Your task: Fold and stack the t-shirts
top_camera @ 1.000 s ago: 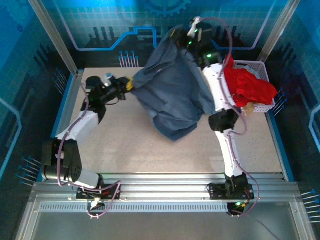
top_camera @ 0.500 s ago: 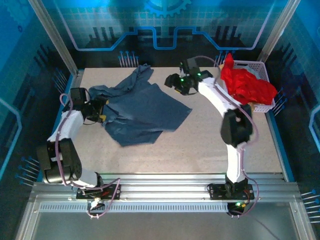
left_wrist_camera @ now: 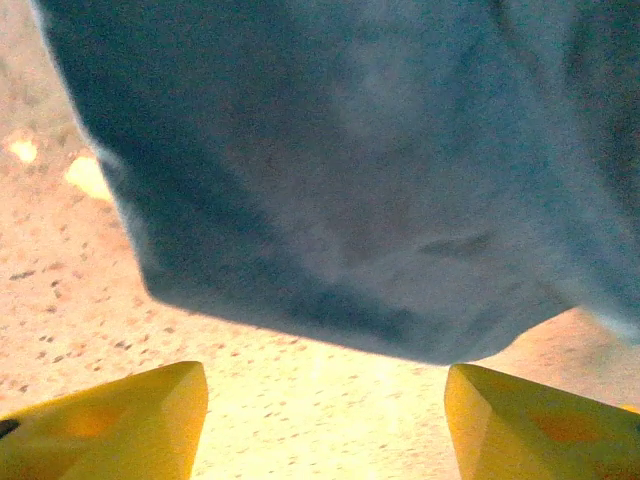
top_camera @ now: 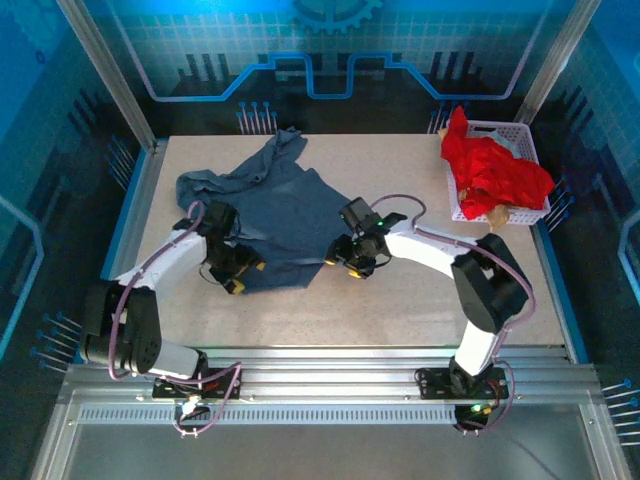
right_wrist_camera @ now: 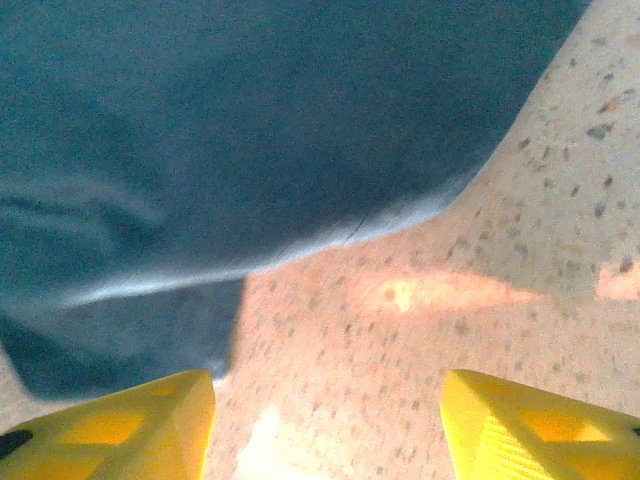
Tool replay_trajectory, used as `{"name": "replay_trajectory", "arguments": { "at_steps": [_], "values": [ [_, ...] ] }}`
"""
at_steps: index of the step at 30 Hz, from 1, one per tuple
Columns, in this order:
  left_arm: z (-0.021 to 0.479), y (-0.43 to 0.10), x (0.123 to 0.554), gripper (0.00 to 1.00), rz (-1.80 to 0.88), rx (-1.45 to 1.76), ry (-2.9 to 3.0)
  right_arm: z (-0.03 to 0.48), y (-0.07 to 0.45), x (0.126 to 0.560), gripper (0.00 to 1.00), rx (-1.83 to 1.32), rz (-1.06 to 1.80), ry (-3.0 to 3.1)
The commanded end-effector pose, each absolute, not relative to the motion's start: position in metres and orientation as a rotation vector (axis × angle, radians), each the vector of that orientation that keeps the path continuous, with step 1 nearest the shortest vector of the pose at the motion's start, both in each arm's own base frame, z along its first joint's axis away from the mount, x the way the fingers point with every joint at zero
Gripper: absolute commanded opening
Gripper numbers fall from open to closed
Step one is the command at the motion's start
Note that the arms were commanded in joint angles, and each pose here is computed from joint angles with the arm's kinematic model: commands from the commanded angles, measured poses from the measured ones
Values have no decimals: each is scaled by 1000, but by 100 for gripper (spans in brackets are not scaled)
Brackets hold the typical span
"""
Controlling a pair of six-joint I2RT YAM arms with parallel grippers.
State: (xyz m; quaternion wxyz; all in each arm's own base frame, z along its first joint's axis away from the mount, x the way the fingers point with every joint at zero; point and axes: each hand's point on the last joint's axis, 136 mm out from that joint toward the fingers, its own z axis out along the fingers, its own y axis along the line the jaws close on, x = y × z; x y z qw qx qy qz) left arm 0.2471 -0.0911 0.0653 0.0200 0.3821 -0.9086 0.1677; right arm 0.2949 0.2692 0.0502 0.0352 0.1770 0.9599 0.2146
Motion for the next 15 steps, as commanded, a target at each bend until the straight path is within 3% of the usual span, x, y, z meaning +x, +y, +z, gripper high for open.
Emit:
{"name": "replay_trajectory", "arguments": {
  "at_steps": [1,5,8,11,15],
  "values": [
    [59,-82,218,64,411,1186,-2782,42,281,321,60,625,691,2901],
    [61,-79,212,65,390,1169,-2795,20,272,338,52,697,576,2919],
    [57,-80,213,67,413,1181,-2796,12,268,353,39,720,552,2897],
    [47,-83,229,67,456,1187,-2825,17,267,366,18,683,542,2874],
    [34,-78,256,53,460,1147,-2896,46,264,375,0,571,520,2817]
  ]
}}
